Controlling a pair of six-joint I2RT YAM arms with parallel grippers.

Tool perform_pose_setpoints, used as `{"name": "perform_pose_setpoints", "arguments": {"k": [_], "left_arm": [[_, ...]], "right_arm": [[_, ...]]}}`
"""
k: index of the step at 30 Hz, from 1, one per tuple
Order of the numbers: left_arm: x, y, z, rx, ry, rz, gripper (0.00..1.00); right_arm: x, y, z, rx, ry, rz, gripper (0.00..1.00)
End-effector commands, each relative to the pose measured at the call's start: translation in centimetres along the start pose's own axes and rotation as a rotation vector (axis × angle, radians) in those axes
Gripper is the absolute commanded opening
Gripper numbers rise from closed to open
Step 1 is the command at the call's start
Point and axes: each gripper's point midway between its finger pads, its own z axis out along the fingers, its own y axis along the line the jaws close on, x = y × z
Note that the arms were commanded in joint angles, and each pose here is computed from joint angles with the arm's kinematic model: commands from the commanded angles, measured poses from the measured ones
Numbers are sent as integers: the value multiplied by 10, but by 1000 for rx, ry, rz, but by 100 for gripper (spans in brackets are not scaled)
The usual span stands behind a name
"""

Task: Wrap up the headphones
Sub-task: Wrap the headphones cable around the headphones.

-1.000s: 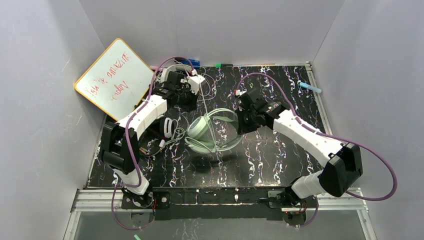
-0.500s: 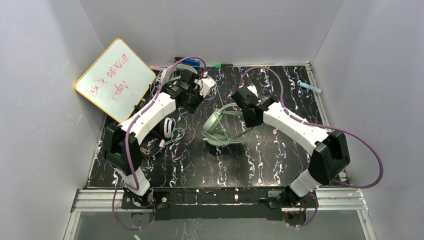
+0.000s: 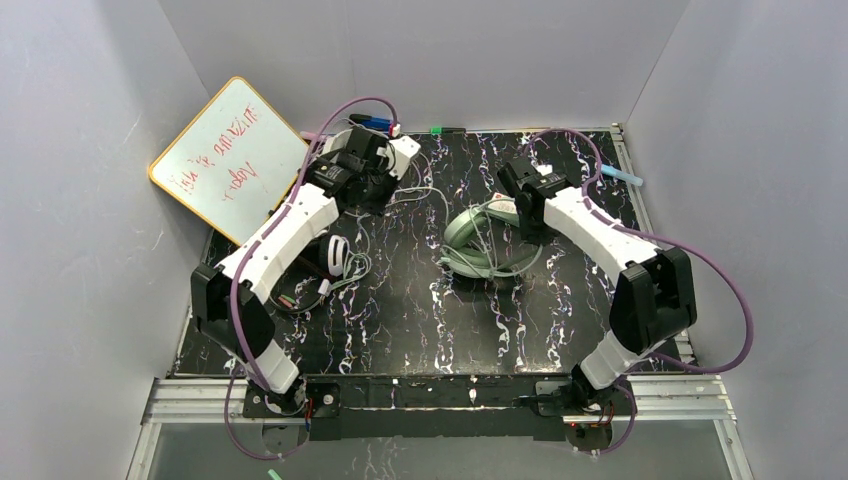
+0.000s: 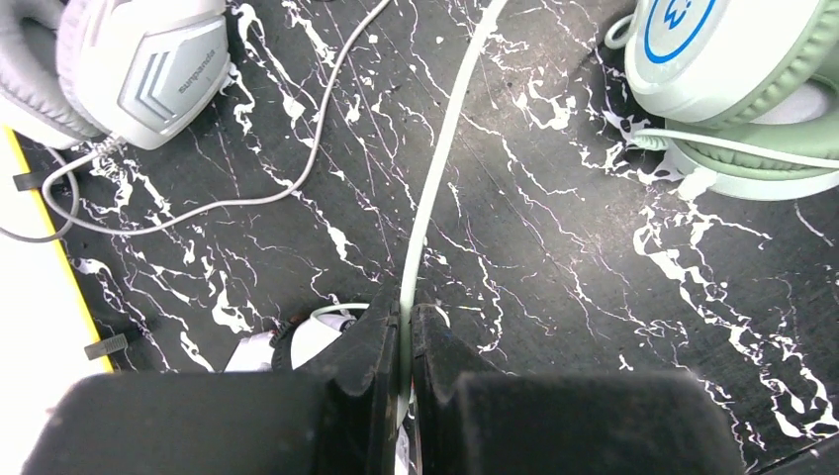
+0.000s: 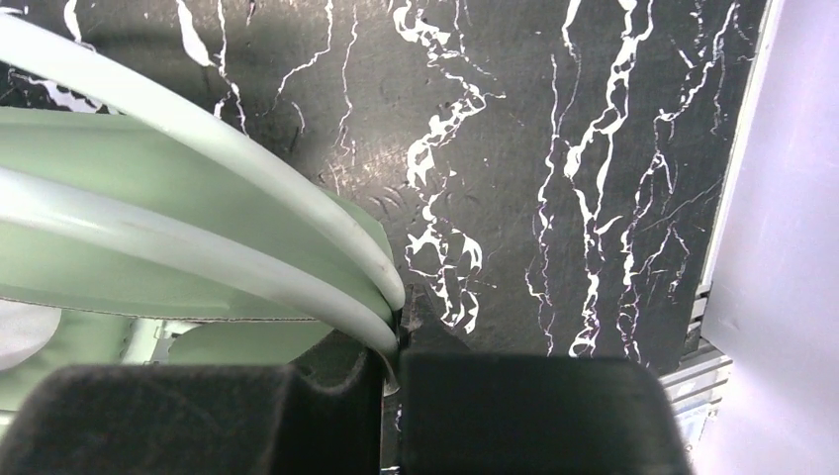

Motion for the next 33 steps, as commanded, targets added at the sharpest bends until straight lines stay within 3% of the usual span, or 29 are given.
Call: {"name": "perform_pose_setpoints", "arguments": {"k": [1,7,13,16,20,25,33], "left_arm": [[-27,8,-51,-36,-131,-61,0],[-51,17,-86,-84,-286,-88,0],[-62,56,-79,-285,-260,-254,0],[-68,69,-60,-303,-232,-354,0],[-72,82,-32,-308,-146,-370,0],[-88,88,-8,-297,-137,-366,0],[-121,111,-28,-372,-223,-341,0]], "right_arm": [[-23,-8,-7,66,-46,47,1],[-34,24,-27,-140,-71,-1,1],[-31,50,-69,-432,-155,-23,1],[-22,65,-102,-637,-219,-61,1],[1,77,-137,-846,-232,-126,1],[41,83,-137,-912,-86,-227,1],[92,103,-134,-886,39,-374,1]]}}
